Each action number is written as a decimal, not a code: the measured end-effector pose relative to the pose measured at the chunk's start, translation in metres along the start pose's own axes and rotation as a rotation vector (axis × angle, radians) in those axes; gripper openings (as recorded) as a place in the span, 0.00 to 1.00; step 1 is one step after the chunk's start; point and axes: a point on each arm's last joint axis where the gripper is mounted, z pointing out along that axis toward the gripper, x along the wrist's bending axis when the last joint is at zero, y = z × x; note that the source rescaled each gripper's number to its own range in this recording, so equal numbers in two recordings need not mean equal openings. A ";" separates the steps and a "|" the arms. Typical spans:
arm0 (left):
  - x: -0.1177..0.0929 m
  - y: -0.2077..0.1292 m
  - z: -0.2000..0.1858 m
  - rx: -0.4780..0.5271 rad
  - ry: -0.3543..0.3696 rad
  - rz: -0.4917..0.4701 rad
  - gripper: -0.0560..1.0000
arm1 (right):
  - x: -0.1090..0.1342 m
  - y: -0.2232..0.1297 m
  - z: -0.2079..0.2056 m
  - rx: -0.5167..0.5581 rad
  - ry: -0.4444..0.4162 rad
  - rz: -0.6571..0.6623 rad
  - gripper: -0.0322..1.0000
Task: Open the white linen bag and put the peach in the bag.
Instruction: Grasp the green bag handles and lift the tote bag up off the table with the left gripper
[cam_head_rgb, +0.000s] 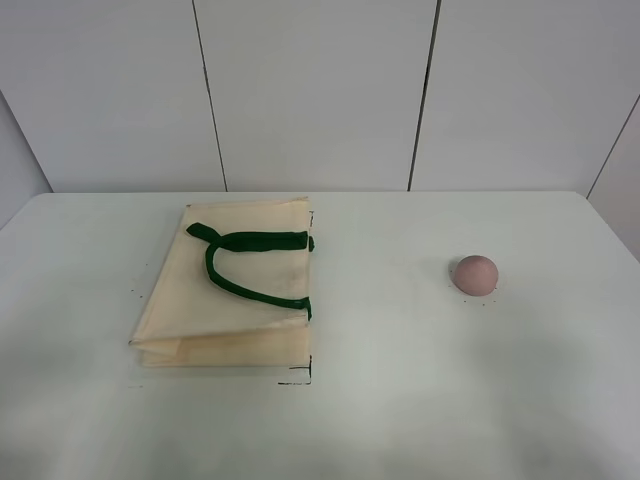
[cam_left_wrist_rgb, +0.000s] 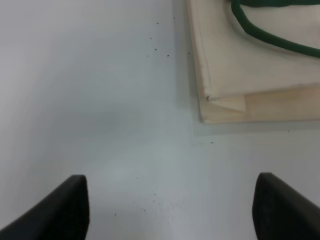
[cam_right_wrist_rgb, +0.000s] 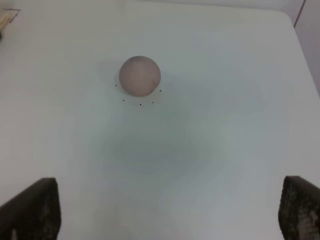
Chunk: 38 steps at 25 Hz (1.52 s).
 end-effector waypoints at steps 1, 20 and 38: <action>0.000 0.000 0.000 0.000 0.000 0.000 0.99 | 0.000 0.000 0.000 0.000 0.000 0.000 0.98; -0.001 0.052 0.016 0.191 0.001 -0.003 1.00 | 0.000 0.000 0.000 0.000 0.000 0.000 0.98; -0.017 0.226 0.299 0.670 -0.008 -0.032 1.00 | 0.000 0.000 0.000 0.000 0.000 0.000 0.98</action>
